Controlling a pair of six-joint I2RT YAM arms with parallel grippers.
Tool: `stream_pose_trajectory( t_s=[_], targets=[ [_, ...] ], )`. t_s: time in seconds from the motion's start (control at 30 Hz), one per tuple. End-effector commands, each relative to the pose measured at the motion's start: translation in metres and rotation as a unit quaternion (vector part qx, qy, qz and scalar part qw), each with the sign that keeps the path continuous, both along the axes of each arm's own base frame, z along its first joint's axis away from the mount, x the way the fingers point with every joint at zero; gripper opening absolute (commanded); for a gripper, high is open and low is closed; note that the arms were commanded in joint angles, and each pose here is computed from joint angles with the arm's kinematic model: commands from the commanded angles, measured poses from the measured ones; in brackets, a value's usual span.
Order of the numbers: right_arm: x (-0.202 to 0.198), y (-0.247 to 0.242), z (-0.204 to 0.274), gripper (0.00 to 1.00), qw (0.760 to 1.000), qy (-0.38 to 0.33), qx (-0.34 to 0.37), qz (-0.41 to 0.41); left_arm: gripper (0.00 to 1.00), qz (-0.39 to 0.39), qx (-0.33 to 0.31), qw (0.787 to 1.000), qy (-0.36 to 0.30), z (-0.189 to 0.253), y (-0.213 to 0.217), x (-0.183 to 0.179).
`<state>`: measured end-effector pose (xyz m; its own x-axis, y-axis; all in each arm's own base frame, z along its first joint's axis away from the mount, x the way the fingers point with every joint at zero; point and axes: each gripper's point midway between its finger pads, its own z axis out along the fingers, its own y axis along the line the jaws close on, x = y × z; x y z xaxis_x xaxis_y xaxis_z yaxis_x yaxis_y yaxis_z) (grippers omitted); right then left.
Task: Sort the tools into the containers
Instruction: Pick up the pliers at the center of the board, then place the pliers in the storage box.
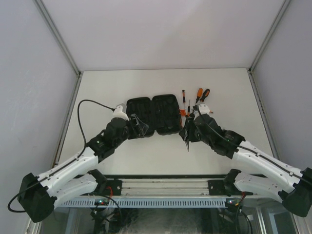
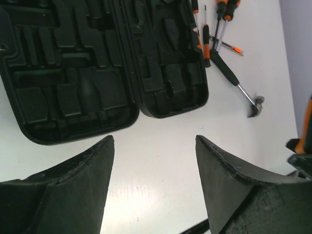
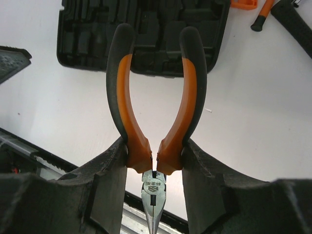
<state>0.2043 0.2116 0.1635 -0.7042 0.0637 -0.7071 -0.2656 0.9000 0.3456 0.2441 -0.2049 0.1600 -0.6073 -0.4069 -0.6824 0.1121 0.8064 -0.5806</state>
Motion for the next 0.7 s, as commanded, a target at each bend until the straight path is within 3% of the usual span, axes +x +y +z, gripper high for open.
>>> stream_pose_trajectory(
  t_s=[0.0,0.2,0.37,0.67],
  targets=[
    [0.023,0.002,0.034,0.00,0.997,-0.044,0.060,-0.034,0.72,0.027,-0.003,0.998,-0.055,0.032,0.002,0.031],
    [0.051,-0.023,0.043,0.00,0.993,-0.065,0.049,-0.091,0.72,0.050,-0.001,0.997,-0.058,0.030,-0.001,0.056],
    [0.072,-0.022,0.047,0.00,0.993,-0.049,0.069,-0.078,0.73,0.088,0.011,0.993,-0.081,0.036,0.008,0.074],
    [0.124,-0.006,0.043,0.00,0.997,-0.044,0.031,-0.059,0.72,0.139,0.030,0.985,-0.098,0.027,0.022,0.088]
  ],
)
